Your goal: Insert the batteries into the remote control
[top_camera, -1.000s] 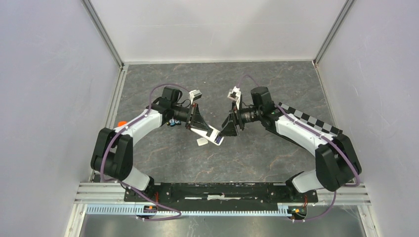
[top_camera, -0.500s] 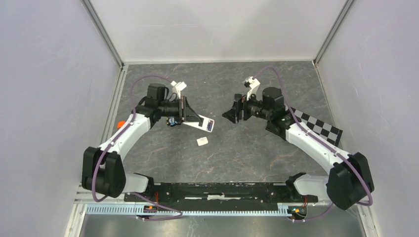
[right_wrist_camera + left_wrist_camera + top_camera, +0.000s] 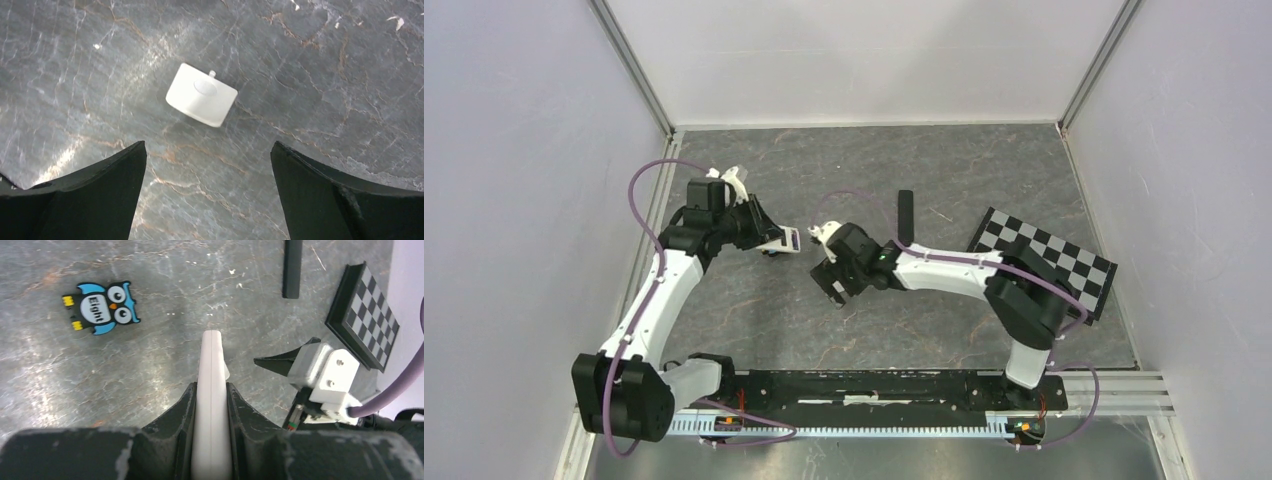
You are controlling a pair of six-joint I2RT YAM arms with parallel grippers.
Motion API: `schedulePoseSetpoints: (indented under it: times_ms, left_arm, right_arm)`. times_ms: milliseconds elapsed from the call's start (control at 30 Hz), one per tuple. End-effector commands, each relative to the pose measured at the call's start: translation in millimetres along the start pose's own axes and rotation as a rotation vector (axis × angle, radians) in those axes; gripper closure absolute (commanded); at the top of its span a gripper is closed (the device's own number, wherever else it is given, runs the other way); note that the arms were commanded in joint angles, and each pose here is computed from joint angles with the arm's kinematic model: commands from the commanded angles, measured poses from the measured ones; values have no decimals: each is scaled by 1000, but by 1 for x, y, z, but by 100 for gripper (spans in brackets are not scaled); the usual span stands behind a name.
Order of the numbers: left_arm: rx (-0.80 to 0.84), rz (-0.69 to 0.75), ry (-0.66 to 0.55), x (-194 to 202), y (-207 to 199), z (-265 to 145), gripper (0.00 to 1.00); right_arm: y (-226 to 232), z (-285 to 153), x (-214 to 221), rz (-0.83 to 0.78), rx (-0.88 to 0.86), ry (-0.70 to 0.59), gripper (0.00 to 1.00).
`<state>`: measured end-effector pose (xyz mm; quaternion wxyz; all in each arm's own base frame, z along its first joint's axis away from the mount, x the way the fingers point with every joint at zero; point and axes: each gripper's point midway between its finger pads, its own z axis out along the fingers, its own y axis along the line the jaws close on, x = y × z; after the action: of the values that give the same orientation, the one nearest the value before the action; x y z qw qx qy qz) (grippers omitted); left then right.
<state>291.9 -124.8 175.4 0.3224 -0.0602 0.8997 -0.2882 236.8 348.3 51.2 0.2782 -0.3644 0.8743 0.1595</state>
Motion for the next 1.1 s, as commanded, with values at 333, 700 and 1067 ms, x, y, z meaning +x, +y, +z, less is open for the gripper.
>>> schedulePoseSetpoints:
  times_ms: [333, 700, 1067]
  left_arm:
    - [-229, 0, -108, -10, 42, -15, 98]
    - [-216, 5, -105, -4, 42, -16, 98]
    - [-206, 14, -84, 2, 43, -16, 98]
  right_arm:
    - [-2, 28, -10, 130, 219, 77, 2]
    - [6, 45, -11, 219, 217, 88, 5]
    - [-7, 41, 10, 259, 311, 155, 33]
